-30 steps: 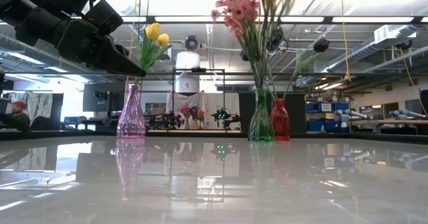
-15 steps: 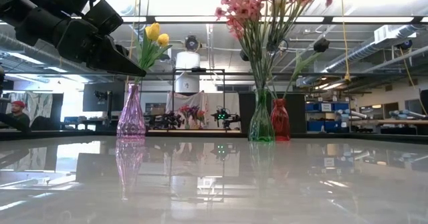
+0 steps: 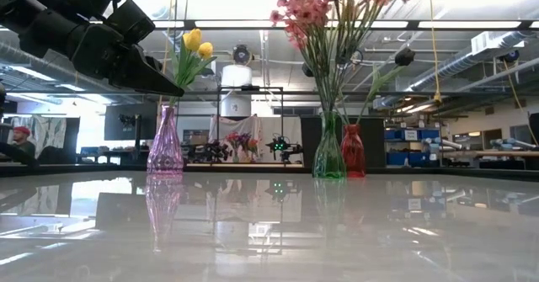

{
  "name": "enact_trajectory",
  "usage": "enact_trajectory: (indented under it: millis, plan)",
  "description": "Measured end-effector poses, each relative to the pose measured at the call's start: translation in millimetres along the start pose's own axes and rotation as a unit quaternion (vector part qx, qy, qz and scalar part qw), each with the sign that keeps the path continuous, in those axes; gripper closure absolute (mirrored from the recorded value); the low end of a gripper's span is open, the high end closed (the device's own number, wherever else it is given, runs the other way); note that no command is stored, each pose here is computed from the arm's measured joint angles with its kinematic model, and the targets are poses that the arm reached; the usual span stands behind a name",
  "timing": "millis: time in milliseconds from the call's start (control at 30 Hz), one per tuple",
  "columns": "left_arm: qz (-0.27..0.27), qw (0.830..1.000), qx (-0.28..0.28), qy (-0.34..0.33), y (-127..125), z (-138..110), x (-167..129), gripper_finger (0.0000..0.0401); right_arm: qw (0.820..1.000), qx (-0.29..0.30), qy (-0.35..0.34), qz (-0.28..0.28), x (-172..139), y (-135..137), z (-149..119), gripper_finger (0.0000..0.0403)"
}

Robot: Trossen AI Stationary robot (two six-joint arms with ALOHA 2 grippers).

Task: Sort flowers into vase by color
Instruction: Put the pink flower into the green vase

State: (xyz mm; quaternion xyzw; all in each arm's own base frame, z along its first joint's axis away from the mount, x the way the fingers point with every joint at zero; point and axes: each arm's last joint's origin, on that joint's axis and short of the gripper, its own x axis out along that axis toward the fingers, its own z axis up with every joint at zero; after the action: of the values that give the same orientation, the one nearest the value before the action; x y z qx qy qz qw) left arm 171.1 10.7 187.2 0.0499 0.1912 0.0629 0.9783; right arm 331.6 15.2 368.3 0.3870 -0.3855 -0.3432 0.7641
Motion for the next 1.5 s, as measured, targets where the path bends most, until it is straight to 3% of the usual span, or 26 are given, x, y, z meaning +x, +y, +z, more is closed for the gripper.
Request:
enact_trajectory:
  millis: [67,133,233,300,400,633,867,1100,1300,1500]
  plan:
    - [0.0,1.0,0.0,0.0,0.0,0.0,0.0,0.0255,1.0,0.004,0.009,0.012,0.2,0.8,-0.5,0.0006]
    - [0.0,1.0,0.0,0.0,0.0,0.0,0.0,0.0255,1.0,-0.022,0.005,-0.011,0.0,0.1,0.9,0.0006]
    - [0.0,1.0,0.0,0.0,0.0,0.0,0.0,0.0255,1.0,-0.007,0.007,0.004,-0.1,3.6,5.9,0.0005]
    - [0.0,1.0,0.0,0.0,0.0,0.0,0.0,0.0255,0.999,-0.032,0.006,-0.02,-0.3,4.5,10.4,0.0004]
    - [0.0,1.0,0.0,0.0,0.0,-0.1,0.0,0.0255,1.0,-0.006,0.016,-0.008,-1.5,8.5,15.6,0.0003]
    - [0.0,1.0,0.0,0.0,0.0,0.0,0.0,0.0255,0.995,-0.088,0.053,0.004,0.1,7.4,16.6,0.0006]
    - [0.0,1.0,0.0,0.0,0.0,-0.1,0.0,0.0255,0.975,-0.182,0.114,0.05,-4.6,5.6,5.5,0.0006]
    - [0.0,1.0,0.0,0.0,0.0,0.0,0.0,0.0255,0.94,-0.314,0.111,0.075,-4.8,6.0,5.0,0.0007]
    - [0.0,1.0,0.0,0.0,0.0,0.0,0.0,0.0255,0.894,-0.426,0.102,0.089,-5.0,6.0,4.8,0.0007]
    - [0.0,1.0,0.0,0.0,0.0,0.0,0.0,0.0255,0.87,-0.473,0.103,0.093,-5.4,5.0,3.6,0.0007]
